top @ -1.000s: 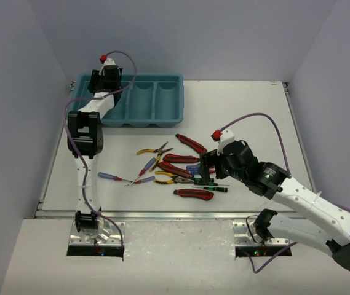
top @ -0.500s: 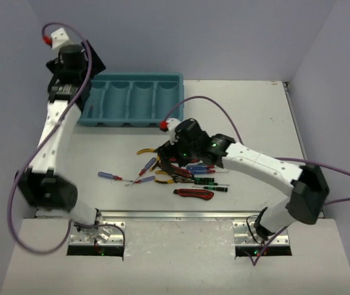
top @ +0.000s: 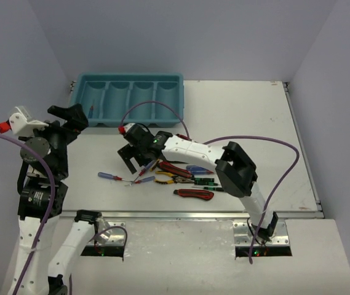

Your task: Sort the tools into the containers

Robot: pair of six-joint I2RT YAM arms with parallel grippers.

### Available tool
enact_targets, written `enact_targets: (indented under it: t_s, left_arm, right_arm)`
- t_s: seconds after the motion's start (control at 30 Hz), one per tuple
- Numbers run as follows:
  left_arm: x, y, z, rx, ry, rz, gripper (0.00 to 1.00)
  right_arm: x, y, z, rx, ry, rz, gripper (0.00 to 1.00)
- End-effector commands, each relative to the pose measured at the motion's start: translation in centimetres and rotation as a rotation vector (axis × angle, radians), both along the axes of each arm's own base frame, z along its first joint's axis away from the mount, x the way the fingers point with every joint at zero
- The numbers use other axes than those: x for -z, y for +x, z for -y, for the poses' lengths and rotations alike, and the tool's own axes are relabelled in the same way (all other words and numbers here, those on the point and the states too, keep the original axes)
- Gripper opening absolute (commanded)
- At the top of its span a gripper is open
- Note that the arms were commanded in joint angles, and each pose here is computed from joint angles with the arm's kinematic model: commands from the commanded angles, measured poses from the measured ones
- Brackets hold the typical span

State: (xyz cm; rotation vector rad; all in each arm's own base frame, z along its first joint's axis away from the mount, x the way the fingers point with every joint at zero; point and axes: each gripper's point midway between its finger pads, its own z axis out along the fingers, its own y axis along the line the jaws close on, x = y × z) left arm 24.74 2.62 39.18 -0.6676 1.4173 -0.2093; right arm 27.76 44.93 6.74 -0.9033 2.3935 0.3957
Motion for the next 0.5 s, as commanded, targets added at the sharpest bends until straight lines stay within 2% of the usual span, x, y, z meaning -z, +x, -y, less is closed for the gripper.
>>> enact_targets:
  t_s: [0.0,0.17,0.27,0.3,0.37,0.47]
  left_arm:
    - [5.1,0.4,0.8,0.037,0.033,-0.126,1.0]
    - [10.7,1.8,2.6,0.137,0.071,-0.267,1.0]
    - [14.0,2.5,3.8,0.21,0.081,-0.349,1.0]
    - [14.5,2.7,4.1,0.224,0.081,-0.361,1.0]
    - [15.4,2.9,4.6,0.257,0.088,-0.389,1.0]
    - [15.3,3.1,5.6,0.313,0.086,-0.385,1.0]
  right_arm:
    - [-1.7,2.2,0.7,0.332,0.086,0.014,0.99]
    - [-2.7,2.5,4.2,0.316,0.074,0.008,0.99]
    - [-2.3,1.5,8.9,0.22,-0.051,0.011,0.93]
    - [-3.2,1.6,9.9,0.181,-0.066,0.039,0.92]
    - [-1.4,0.4,14.1,0.099,-0.175,0.02,0.87]
    - [-1.1,-0.8,18.8,-0.005,-0.218,0.014,0.85]
